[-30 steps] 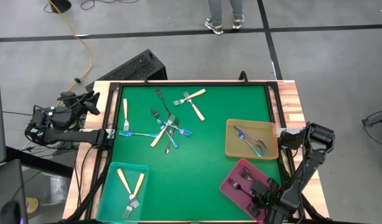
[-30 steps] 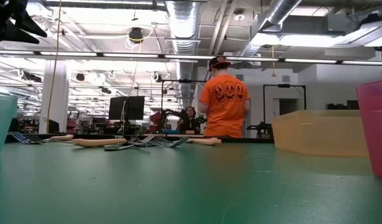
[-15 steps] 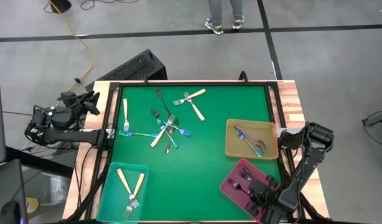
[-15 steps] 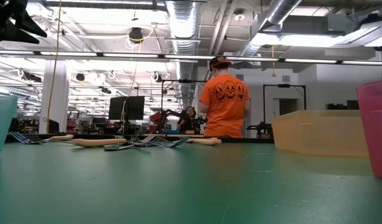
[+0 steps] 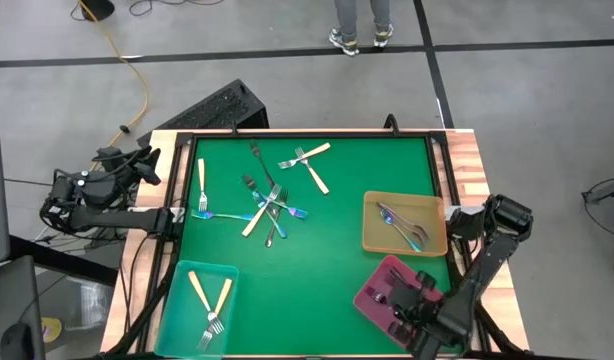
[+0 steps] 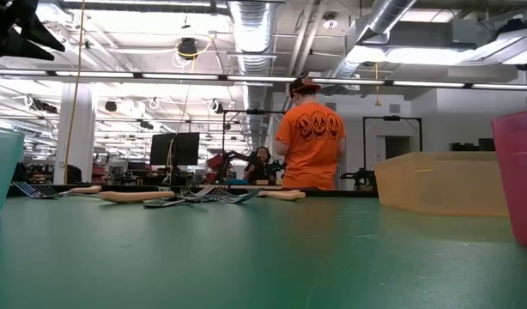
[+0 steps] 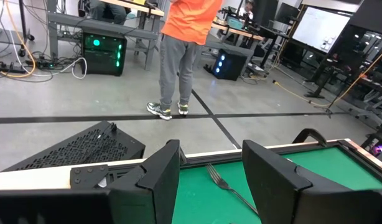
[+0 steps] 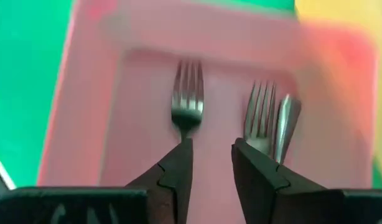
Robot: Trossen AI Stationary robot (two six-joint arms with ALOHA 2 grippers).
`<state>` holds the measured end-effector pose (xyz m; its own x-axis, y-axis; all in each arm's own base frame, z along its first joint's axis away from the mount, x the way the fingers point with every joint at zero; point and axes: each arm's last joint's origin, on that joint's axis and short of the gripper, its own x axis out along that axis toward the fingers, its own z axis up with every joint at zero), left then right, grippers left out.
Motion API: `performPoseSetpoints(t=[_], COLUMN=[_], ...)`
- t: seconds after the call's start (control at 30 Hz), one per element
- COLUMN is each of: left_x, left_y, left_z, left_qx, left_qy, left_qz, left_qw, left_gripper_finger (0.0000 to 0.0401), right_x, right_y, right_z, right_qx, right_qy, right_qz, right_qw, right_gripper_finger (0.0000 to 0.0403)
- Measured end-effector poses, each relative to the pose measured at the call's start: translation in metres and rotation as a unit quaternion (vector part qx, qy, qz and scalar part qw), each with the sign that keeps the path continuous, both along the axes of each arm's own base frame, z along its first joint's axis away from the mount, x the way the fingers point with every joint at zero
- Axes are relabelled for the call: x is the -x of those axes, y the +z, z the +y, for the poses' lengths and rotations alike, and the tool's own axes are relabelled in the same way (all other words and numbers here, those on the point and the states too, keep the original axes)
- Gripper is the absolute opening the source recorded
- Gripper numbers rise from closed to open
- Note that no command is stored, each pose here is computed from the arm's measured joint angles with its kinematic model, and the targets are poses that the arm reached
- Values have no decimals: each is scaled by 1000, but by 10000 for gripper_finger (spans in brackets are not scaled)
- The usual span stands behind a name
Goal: Sort silverware by color (type)
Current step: Put the yellow fork into the blue bin
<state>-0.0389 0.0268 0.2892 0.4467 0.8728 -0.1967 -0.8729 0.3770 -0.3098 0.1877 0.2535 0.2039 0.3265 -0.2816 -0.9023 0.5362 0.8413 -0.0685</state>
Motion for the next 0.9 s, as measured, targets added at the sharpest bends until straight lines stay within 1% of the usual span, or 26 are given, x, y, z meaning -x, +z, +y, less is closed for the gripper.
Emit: performPoseSetpoints(t=[0.1,0.2,0.4,0.57,0.7,0.9], left_x=[0,0,0,0,0,0], left_y=[0,0,0,0,0,0], left_z=[0,0,0,0,0,0], left_qx=[0,0,0,0,0,0], left_qy=[0,0,0,0,0,0], left_qz=[0,0,0,0,0,0], left_qw=[1000,1000,1000,1000,1000,1000], left_gripper_finger=[158,158,158,158,158,158], right_x=[-19,-40,-80,-115,-138,-170], right_y=[6,13,30,34,39,48], right_z=[-10,-24,-53,-75,-92,-120], right_qx=[18,48,96,105,111,111], right_qy=[22,53,106,155,193,219], right_qz=[1,-2,-8,-39,-67,-135], right_qw=[1000,997,990,982,973,960], right_gripper_finger=[132,132,133,133,133,133])
